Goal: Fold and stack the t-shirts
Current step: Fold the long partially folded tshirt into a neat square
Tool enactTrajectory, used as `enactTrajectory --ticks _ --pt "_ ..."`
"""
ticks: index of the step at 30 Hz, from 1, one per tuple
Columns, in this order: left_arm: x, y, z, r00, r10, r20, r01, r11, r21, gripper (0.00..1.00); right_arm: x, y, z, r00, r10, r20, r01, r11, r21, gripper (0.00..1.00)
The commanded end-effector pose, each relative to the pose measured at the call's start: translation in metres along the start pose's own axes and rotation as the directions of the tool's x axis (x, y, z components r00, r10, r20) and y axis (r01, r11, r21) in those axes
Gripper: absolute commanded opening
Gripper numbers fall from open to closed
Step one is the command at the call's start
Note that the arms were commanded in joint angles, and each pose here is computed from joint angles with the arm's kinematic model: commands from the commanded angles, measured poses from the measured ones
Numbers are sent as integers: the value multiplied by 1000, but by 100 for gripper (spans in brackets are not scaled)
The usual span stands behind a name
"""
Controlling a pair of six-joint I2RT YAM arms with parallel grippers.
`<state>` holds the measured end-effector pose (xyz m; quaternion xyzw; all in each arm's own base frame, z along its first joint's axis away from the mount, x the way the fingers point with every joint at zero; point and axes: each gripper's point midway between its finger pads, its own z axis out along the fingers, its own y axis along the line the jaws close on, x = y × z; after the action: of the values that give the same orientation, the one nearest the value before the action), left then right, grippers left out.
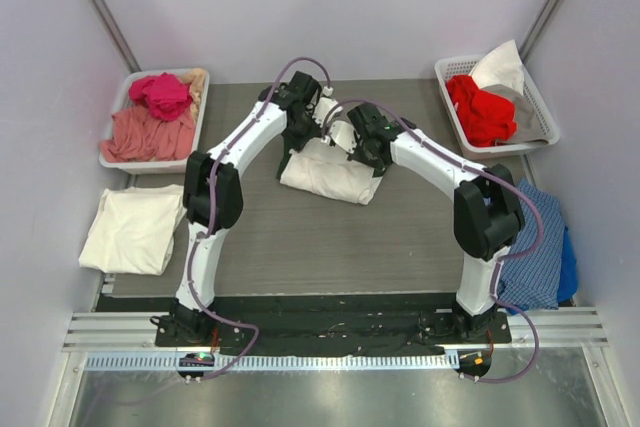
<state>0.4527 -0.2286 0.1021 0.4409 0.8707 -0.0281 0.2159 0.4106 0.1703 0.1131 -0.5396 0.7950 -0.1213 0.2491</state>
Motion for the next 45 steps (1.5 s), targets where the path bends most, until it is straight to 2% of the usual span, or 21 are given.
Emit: enactTrajectory --ticks 1,4,11,13,15,17,21,22,26,29,38,45 --pt "-6 38 -7 1000 29 -12 -30 992 -124 0 -3 -23 2 1000 6 3 -7 999 43 1" --pt "-12 46 -1 999 37 -9 -37 989 -141 1 -5 -27 8 1000 13 -1 -13 999 43 1" --pt "-24 57 8 999 40 19 -36 981 -191 18 -1 -40 19 999 34 -14 -33 998 59 1" --pt "-26 60 8 999 38 27 -32 977 -210 20 0 -44 21 999 41 -19 -39 997 69 1" --pt "-31 64 8 998 30 48 -19 973 -228 25 1 -48 21 999 48 -17 -46 996 78 6" --pt "-37 67 6 997 25 72 -7 971 -240 35 1 -50 22 999 49 -20 -47 995 89 9" --pt "-43 71 3 995 17 101 10 965 -261 40 1 -55 22 998 57 -22 -54 993 104 20" --pt "-43 72 3 995 15 102 12 965 -263 45 2 -57 21 998 60 -21 -58 992 109 23" --pt "-46 76 4 994 17 109 15 960 -281 48 -2 -63 17 998 69 -8 -68 990 126 39" --pt "-50 79 2 992 18 127 21 954 -298 50 -5 -68 14 998 70 -5 -68 987 144 42" --pt "-63 91 -1 986 24 162 35 936 -350 54 -12 -82 12 996 93 20 -95 981 170 43" --pt "-73 77 -11 973 12 230 60 951 -304 54 -24 -75 22 988 136 75 -145 981 130 43"
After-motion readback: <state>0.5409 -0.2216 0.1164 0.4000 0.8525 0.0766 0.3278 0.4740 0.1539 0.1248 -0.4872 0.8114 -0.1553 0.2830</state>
